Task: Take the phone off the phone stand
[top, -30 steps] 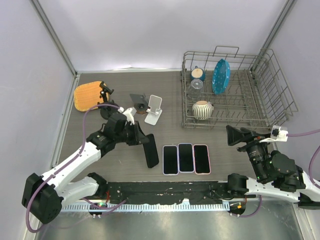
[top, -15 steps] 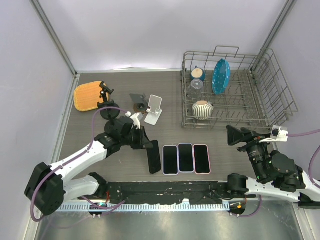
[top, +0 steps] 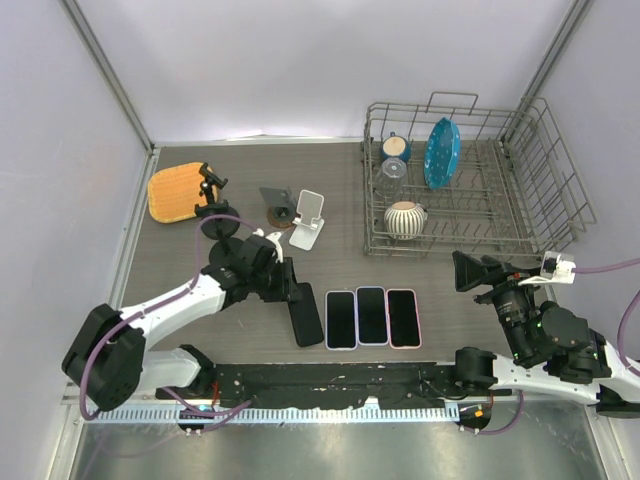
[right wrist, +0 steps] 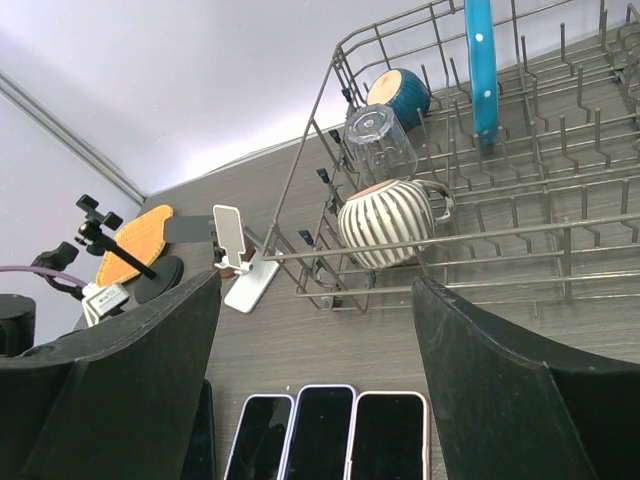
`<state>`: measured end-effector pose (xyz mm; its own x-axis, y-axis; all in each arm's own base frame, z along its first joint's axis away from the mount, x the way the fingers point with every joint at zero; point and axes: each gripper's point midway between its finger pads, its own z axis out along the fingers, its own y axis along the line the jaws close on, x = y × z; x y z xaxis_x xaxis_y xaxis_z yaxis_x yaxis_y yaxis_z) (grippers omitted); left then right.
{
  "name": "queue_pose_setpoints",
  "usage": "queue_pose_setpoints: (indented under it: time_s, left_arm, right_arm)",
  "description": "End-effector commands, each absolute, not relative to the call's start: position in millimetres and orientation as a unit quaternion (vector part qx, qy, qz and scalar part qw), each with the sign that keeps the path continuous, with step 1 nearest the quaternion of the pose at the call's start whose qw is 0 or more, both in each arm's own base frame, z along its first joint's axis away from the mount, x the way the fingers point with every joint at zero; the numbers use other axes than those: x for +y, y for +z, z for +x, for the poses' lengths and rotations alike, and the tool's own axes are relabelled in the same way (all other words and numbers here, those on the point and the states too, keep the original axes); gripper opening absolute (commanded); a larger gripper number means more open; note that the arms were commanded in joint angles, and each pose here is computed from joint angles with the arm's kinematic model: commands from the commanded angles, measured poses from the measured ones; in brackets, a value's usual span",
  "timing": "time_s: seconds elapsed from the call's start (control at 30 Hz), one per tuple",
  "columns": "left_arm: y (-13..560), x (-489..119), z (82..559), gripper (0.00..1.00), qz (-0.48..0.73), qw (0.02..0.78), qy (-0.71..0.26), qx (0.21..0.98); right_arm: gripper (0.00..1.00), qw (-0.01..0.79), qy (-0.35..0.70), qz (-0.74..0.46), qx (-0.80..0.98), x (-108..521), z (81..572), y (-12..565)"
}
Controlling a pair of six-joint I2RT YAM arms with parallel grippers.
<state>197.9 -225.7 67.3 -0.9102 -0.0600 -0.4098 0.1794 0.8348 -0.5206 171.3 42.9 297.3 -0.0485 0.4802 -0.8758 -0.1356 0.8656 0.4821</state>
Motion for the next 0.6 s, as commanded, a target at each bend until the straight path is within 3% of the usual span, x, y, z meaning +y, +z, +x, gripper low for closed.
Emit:
queue_pose_setpoints:
  time_s: [0.0,0.23,0.57]
  left_arm:
    - [65.9,-228.6,205.2,0.43,0.041,0.207,-0.271,0.939]
    - [56.4,-229.1,206.2,0.53,0.038,0.193,-0.260,0.945]
    - [58.4,-213.8,212.4,0.86,0.018,0.212,-0.218,0.952]
  right_arm:
    - [0.82,0.676,0.236,0.145,0.683,38.5,171.4,301.3]
    - [0.82,0.676,0.234,0.147,0.683,37.8,171.5,300.8]
    - [0.82,0.676,0.234,0.147,0.683,37.8,171.7,300.9]
